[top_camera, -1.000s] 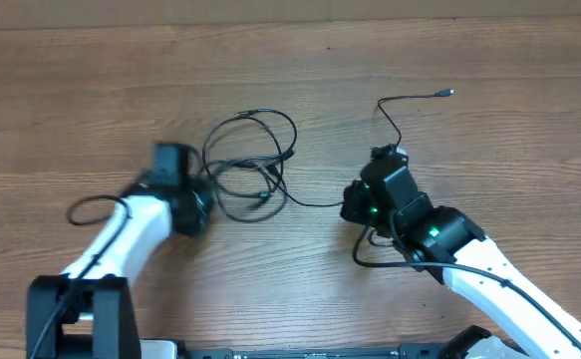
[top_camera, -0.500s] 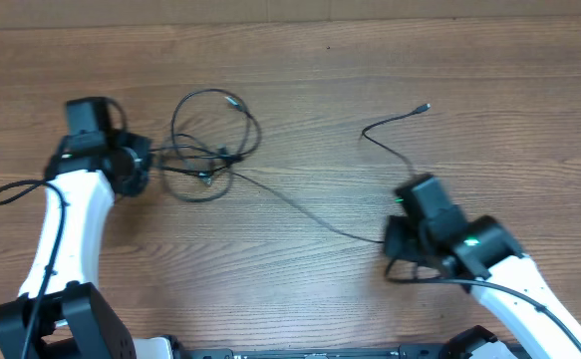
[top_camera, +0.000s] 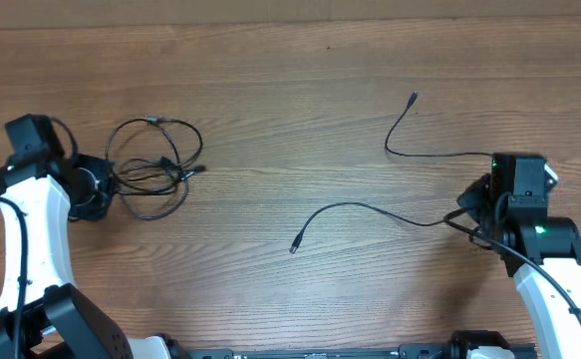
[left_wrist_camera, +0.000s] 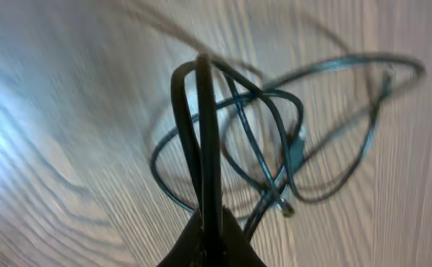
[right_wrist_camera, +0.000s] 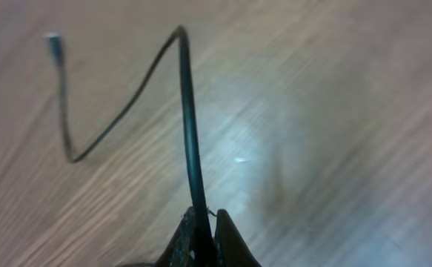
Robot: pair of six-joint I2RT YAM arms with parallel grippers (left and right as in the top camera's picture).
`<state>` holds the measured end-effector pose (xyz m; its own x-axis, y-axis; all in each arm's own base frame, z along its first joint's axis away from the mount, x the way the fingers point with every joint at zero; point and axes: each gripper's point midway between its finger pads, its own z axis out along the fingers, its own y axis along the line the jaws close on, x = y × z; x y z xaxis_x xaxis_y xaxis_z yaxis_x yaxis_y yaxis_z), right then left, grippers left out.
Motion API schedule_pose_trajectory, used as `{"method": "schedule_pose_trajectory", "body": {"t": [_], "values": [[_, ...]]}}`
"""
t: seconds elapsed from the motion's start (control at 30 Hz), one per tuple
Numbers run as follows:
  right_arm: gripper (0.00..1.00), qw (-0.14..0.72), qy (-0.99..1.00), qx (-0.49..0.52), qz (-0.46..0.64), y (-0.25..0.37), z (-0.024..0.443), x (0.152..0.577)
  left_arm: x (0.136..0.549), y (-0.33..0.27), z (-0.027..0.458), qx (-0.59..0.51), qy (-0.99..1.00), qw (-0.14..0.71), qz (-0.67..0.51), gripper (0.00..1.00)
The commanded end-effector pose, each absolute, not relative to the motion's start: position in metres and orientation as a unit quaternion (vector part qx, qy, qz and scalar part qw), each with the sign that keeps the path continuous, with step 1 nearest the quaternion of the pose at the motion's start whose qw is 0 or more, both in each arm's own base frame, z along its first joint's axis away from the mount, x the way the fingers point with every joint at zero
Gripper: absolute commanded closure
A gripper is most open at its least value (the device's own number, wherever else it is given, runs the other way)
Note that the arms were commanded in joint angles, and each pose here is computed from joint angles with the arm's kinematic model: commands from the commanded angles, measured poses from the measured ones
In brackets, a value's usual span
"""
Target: Untangle cables
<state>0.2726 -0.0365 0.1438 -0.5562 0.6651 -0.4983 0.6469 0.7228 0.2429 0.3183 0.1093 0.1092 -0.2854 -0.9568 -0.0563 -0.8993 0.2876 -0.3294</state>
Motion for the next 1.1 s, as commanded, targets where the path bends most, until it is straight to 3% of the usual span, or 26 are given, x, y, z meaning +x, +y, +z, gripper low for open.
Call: {"method": "schedule_pose_trajectory", "body": {"t": [0.0, 0.27, 0.43, 0.53, 0.57, 0.6, 0.87, 1.07], "values": [[0.96, 0.326, 0.897, 0.294, 0.051, -0.021, 0.16, 0.295, 0.335, 0.049, 0.122, -0.473, 0.854, 0.108, -0.191, 0.96], [0.96, 0.406, 0.877, 0.249, 0.06, -0.02, 0.184, 0.336, 0.337, -0.006, 0.112, -0.348, 0.925, 0.13, -0.072, 0.85], [0.96, 0.466, 0.85, 0.239, 0.055, -0.032, 0.207, 0.359, 0.335, -0.048, 0.112, -0.279, 0.948, 0.146, -0.045, 0.59], [0.96, 0.527, 0.808, 0.261, 0.033, -0.058, 0.236, 0.372, 0.335, -0.07, 0.114, -0.248, 0.955, 0.156, -0.049, 0.25], [0.96, 0.558, 0.787, 0.261, -0.019, -0.082, 0.251, 0.374, 0.333, -0.078, 0.113, -0.235, 0.958, 0.155, -0.05, 0.19], [0.96, 0.569, 0.776, 0.266, -0.052, -0.096, 0.258, 0.373, 0.332, -0.082, 0.113, -0.229, 0.96, 0.154, -0.051, 0.03], [0.96, 0.615, 0.68, 0.323, -0.233, -0.212, 0.287, 0.366, 0.33, -0.093, 0.114, -0.215, 0.963, 0.154, -0.054, 0.01], [0.96, 0.661, 0.536, 0.381, -0.363, -0.317, 0.343, 0.312, 0.33, -0.093, 0.114, -0.215, 0.963, 0.154, -0.054, 0.0]]}}
